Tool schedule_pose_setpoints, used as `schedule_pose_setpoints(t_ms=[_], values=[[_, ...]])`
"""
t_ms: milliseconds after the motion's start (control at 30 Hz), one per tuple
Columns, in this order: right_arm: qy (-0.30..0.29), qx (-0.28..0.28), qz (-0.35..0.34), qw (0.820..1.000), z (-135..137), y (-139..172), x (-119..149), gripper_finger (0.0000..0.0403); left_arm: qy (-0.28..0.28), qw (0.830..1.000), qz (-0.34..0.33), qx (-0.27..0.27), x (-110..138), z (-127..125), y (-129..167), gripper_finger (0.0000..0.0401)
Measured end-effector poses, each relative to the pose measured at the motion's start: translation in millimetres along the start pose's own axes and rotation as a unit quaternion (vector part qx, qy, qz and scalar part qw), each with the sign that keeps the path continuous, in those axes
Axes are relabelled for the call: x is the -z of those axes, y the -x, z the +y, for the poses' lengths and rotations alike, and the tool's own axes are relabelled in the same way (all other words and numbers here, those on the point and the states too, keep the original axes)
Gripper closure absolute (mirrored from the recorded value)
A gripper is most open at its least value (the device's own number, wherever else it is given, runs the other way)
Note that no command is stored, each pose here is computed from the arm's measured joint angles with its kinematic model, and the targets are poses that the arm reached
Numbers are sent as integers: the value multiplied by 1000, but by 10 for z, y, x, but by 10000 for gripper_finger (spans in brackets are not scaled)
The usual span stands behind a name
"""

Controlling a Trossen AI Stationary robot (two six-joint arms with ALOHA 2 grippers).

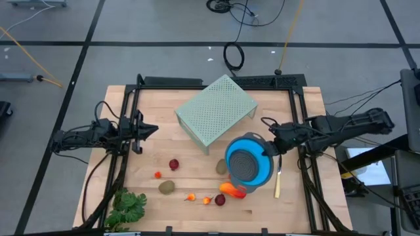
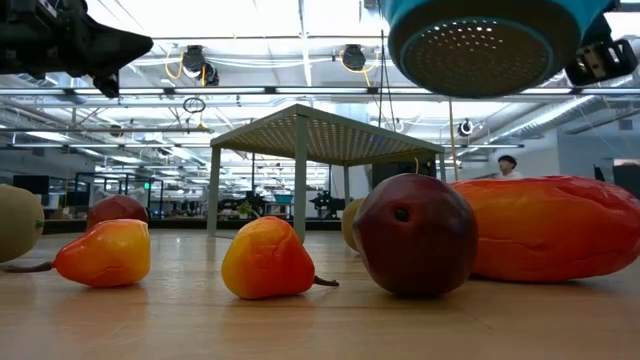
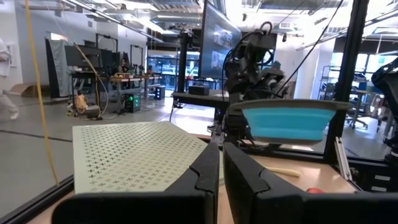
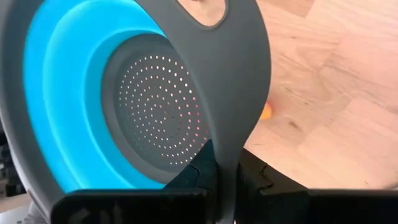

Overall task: Pick & Place Fruit
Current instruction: Put the blue strainer bowl on the shelf

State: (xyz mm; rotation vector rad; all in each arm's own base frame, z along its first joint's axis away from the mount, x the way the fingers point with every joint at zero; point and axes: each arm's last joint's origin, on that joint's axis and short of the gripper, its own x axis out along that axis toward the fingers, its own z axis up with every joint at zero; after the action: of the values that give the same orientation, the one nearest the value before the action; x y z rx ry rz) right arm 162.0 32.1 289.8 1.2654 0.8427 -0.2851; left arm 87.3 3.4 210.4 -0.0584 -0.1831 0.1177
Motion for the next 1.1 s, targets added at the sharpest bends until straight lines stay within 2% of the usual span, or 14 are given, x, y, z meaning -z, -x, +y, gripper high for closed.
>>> schedule_pose_setpoints(t_ms=[233, 467, 833, 1100], values=[[33, -11, -28, 999, 232, 55, -35, 393, 1, 1000, 0, -10, 0, 6, 0, 380], [81, -2, -41, 996, 533, 140, -93, 393, 25, 1000, -1, -9, 0, 5, 0, 380], [103, 57, -39, 992, 887, 358, -146, 393, 69, 998, -1, -9, 0, 5, 0, 380], [120, 88, -72, 986, 986, 509, -178, 393, 109, 994, -4, -29, -1, 17, 0, 380]])
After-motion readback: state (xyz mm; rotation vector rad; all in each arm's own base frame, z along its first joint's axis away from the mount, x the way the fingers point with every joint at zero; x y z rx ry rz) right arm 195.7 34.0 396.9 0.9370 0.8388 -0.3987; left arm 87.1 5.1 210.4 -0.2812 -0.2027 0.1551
